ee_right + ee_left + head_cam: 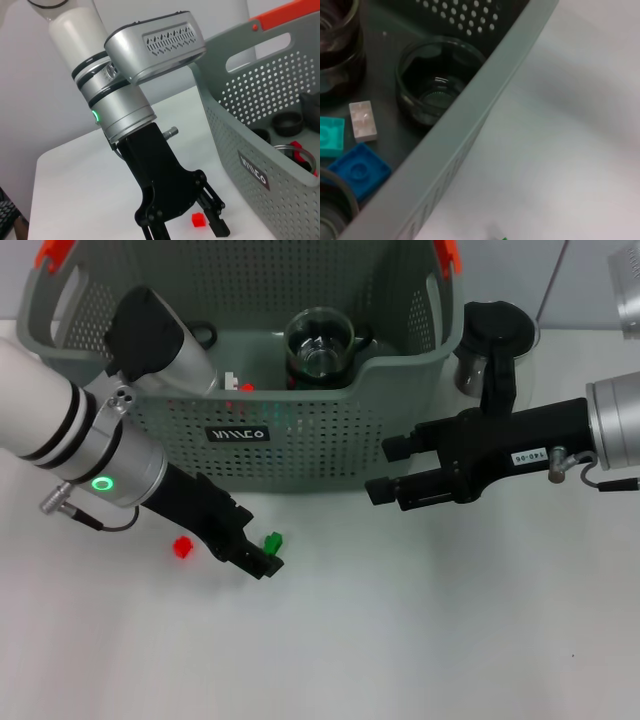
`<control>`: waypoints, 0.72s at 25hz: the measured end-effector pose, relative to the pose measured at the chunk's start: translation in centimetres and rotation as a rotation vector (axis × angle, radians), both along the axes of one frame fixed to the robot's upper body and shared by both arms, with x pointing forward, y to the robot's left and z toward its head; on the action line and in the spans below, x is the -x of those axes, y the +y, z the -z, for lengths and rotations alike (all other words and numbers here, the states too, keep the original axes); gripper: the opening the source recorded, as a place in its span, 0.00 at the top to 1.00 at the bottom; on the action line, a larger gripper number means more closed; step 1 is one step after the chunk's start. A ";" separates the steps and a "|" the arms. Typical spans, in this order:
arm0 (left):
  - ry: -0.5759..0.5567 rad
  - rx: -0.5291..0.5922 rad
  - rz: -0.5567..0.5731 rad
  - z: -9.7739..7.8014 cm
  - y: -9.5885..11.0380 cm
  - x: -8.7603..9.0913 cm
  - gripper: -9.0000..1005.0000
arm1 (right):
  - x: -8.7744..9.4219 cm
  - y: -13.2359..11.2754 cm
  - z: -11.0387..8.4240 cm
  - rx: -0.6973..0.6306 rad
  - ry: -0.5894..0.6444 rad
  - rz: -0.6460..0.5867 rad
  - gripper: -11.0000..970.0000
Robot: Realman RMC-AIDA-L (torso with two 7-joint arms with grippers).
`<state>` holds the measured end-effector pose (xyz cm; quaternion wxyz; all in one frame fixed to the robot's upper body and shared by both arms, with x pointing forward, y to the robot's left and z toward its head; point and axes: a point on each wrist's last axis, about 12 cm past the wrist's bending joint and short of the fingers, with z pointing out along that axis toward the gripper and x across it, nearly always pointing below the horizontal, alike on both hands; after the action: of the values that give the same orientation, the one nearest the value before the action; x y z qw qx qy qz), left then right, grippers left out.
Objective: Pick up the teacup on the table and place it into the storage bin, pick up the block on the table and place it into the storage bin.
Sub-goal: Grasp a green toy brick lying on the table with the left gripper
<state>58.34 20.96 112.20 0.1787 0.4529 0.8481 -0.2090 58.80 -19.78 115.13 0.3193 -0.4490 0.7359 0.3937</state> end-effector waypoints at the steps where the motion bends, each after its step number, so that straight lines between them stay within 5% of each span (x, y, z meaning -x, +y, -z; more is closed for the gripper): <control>1: 0.000 0.000 0.000 0.0 -0.1 0.0 0.20 | 0.0 0.0 0.0 0.000 -0.001 0.000 0.23; 11: -0.049 -0.070 0.011 1.4 -2.0 -0.6 0.21 | -0.1 0.0 -0.1 0.001 -0.005 0.004 0.23; 18: -0.077 -0.112 0.048 1.9 -3.0 -0.5 0.35 | -0.1 -0.2 -0.1 0.003 -0.004 0.008 0.23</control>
<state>58.82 18.00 110.30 0.1803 0.4903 0.8398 -0.1479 58.93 -19.96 115.19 0.3219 -0.4472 0.7375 0.3904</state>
